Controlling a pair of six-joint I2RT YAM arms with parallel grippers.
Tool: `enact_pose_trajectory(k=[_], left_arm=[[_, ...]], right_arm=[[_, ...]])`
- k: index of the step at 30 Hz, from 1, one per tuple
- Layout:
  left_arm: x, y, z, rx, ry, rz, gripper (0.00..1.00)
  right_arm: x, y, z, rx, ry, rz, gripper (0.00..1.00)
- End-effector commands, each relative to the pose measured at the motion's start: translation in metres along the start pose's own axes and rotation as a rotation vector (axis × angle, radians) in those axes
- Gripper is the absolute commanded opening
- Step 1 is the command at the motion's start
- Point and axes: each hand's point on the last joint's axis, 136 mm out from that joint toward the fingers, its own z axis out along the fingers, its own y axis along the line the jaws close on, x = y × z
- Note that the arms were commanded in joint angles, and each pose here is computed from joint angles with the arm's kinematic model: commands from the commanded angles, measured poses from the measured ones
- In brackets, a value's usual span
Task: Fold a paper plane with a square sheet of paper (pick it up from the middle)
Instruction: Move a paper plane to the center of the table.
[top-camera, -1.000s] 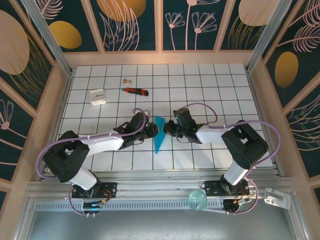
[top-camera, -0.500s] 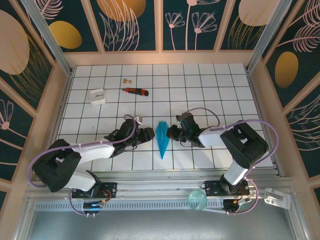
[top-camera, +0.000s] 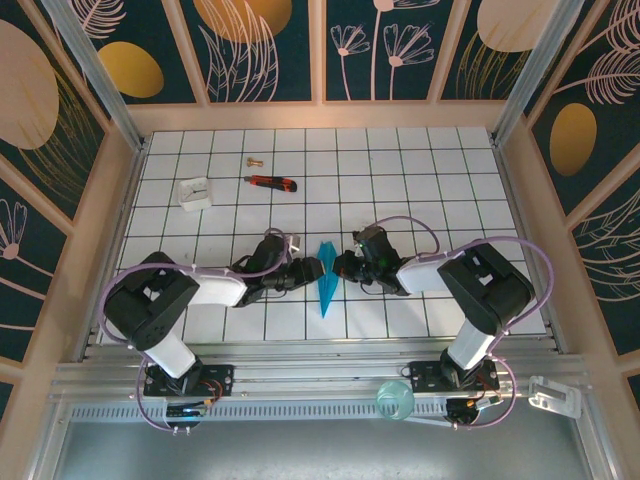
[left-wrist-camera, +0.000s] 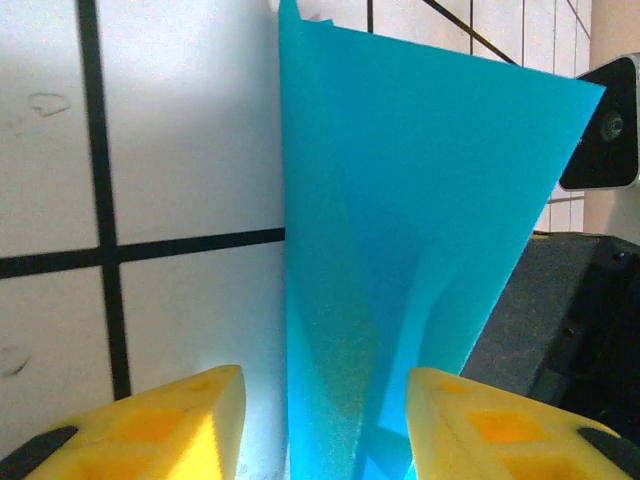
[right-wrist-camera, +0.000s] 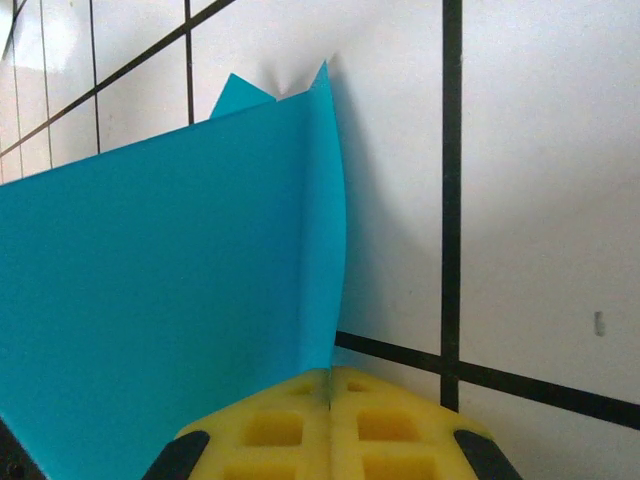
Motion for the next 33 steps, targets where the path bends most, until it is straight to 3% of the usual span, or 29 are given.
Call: enact_pose_trajectory(k=[1, 9, 12, 33], left_arm=[[-0.01, -0.008, 0.005, 0.021, -0.015, 0.017, 0.39], [-0.019, 0.003, 0.007, -0.014, -0.055, 0.013, 0.06], [-0.025, 0.009, -0.001, -0.017, -0.094, -0.009, 0.01], [-0.027, 0.019, -0.009, -0.005, -0.165, -0.119, 0.02]], right_arm=[[0.001, -0.004, 0.002, -0.001, 0.003, 0.011, 0.0], [-0.002, -0.01, -0.003, 0.02, -0.003, 0.005, 0.0], [-0.007, -0.013, -0.01, 0.019, -0.02, 0.01, 0.0], [-0.014, -0.017, -0.011, -0.002, -0.04, 0.052, 0.01]])
